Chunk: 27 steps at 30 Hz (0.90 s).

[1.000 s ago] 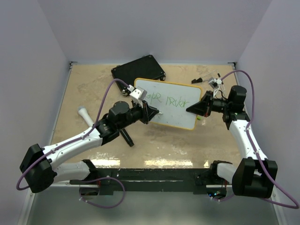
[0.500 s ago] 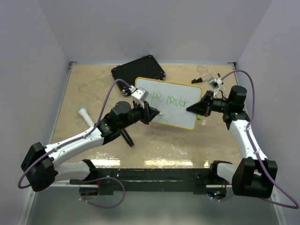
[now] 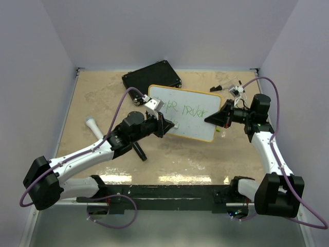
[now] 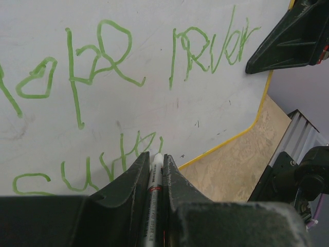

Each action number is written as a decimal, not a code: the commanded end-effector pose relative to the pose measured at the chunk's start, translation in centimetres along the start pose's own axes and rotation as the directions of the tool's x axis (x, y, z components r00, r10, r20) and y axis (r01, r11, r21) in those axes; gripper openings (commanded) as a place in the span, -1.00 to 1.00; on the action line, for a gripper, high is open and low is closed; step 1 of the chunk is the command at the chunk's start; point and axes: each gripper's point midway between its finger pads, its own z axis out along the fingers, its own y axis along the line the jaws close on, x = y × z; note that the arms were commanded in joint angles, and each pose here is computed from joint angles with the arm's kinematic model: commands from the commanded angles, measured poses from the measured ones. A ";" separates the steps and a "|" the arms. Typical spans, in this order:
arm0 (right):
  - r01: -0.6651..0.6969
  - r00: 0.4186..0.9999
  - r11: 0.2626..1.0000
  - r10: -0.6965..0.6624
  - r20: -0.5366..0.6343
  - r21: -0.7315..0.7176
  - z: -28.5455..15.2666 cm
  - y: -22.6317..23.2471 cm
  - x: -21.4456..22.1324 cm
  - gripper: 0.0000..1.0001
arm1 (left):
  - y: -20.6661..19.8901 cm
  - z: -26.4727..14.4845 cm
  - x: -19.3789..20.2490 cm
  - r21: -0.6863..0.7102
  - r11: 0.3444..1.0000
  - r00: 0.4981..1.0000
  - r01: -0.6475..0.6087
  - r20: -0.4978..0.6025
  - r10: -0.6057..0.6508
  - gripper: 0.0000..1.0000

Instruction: Write a sentence on the whiteboard

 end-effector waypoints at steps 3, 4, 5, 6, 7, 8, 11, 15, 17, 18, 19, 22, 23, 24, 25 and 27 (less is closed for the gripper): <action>0.084 0.996 0.993 -0.084 0.001 -0.078 -0.2 2.4 -1.0 -1.00 | -0.6 0.3 -3.0 -0.003 1.000 0.997 0.001 0.076 0.000 -1.00; 0.086 0.996 0.993 -0.086 0.001 -0.079 -0.2 2.4 -1.0 -1.00 | -0.7 0.3 -3.4 -0.004 1.000 0.996 0.000 0.086 0.000 -1.00; 0.084 0.996 0.993 -0.084 0.000 -0.080 -0.2 2.4 -1.0 -1.00 | -0.7 0.3 -3.6 -0.008 1.000 0.996 -0.001 0.091 0.002 -1.00; 0.087 0.996 0.993 -0.087 0.001 -0.080 -0.2 2.5 -1.0 -1.00 | -0.7 0.3 -3.9 -0.011 1.000 0.995 -0.002 0.097 0.003 -1.00; 0.083 0.997 0.993 -0.083 0.000 -0.080 -0.2 2.4 -1.0 -1.00 | -0.7 0.4 -4.2 -0.012 1.000 0.995 -0.004 0.104 0.005 -1.00; 0.084 0.996 0.993 -0.084 0.000 -0.080 -0.2 2.4 -1.0 -1.00 | -0.8 0.3 -4.4 -0.010 1.000 0.994 -0.006 0.110 0.007 -1.00; 0.086 0.996 0.993 -0.086 0.001 -0.079 -0.2 2.4 -1.0 -1.00 | -1.0 0.5 -4.9 -0.008 1.000 0.993 -0.009 0.119 0.010 -1.00; 0.086 0.996 0.993 -0.086 0.001 -0.080 -0.2 2.4 -1.0 -1.00 | -1.0 0.9 -5.0 -0.009 1.000 0.993 -0.013 0.114 0.014 -1.00; 0.084 0.996 0.993 -0.084 0.000 -0.081 -0.2 2.4 -1.0 -1.00 | -1.0 1.1 -5.0 -0.010 1.000 0.994 -0.013 0.111 0.014 -1.00; 0.084 0.996 0.993 -0.084 0.000 -0.081 -0.2 2.4 -1.0 -1.00 | -1.0 1.1 -5.1 -0.009 1.000 0.993 -0.013 0.114 0.014 -1.00; 0.084 0.996 0.993 -0.084 0.001 -0.080 -0.2 2.4 -1.0 -1.00 | -1.1 1.2 -5.1 -0.006 1.000 0.994 -0.012 0.113 0.013 -1.00; 0.084 0.996 0.993 -0.084 0.000 -0.082 -0.2 2.4 -1.1 -1.00 | -1.2 1.4 -5.1 -0.001 1.000 0.994 -0.016 0.111 0.016 -1.00; 0.084 0.996 0.993 -0.084 0.001 -0.080 -0.2 2.4 -1.1 -1.00 | -1.2 1.6 -5.0 0.003 1.000 0.994 -0.015 0.108 0.014 -1.00; 0.083 0.997 0.993 -0.083 0.000 -0.081 -0.2 2.4 -1.0 -1.00 | -1.3 1.6 -5.2 0.006 1.000 0.994 -0.017 0.111 0.016 -1.00; 0.084 0.996 0.993 -0.084 0.001 -0.080 -0.2 2.4 -1.1 -1.00 | -1.4 1.7 -5.2 0.009 1.000 0.994 -0.016 0.110 0.014 -1.00; 0.086 0.996 0.993 -0.086 0.000 -0.081 -0.2 2.4 -1.0 -1.00 | -1.6 1.9 -5.0 0.024 1.000 0.995 -0.015 0.101 0.013 -1.00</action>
